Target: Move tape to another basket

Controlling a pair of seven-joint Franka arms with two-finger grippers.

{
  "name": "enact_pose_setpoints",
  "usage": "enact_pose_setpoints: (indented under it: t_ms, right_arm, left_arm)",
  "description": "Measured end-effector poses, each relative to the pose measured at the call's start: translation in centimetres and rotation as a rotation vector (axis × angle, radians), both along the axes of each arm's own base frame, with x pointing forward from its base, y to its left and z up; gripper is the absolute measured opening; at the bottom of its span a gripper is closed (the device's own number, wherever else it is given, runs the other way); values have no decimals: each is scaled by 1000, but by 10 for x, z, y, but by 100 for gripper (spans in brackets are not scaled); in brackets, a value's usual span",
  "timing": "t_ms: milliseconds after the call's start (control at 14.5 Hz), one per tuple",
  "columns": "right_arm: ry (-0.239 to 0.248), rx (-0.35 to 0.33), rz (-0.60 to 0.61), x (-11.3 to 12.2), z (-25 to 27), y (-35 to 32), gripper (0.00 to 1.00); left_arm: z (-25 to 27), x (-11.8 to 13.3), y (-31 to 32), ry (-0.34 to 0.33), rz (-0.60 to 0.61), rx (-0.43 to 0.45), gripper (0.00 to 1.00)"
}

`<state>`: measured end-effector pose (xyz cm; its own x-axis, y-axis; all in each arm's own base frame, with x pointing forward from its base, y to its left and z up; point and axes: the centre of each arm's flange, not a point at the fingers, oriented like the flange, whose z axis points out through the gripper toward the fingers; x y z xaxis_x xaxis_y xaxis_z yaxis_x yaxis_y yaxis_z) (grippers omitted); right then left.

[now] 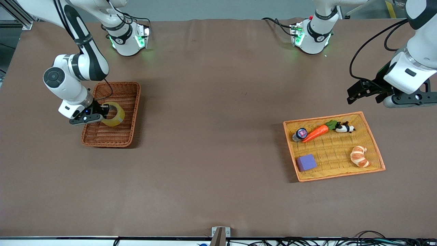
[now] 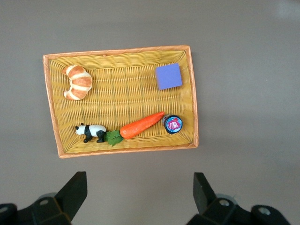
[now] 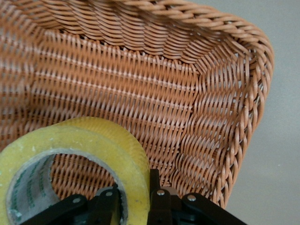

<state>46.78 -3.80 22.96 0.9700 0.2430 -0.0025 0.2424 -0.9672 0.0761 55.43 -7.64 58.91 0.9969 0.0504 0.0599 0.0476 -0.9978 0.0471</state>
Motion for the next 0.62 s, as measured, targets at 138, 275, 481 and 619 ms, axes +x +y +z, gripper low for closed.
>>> enact_pose_setpoints:
  t_ms: [138, 275, 481, 619]
  right_arm:
    - [3, 0, 0, 0, -4, -1, 26]
    - [-10, 0, 2, 4, 0, 0, 42]
    - [-82, -3, -16, 26, 27, 1, 71]
    - [-114, -5, -51, 41, 55, 3, 91]
  left_arm:
    - [0, 0, 2, -1, 5, 4, 100]
    - [0, 0, 0, -3, -5, 22, 100]
    - [0, -1, -6, -5, -18, 28, 100]
    - [0, 0, 1, -5, -6, 29, 100]
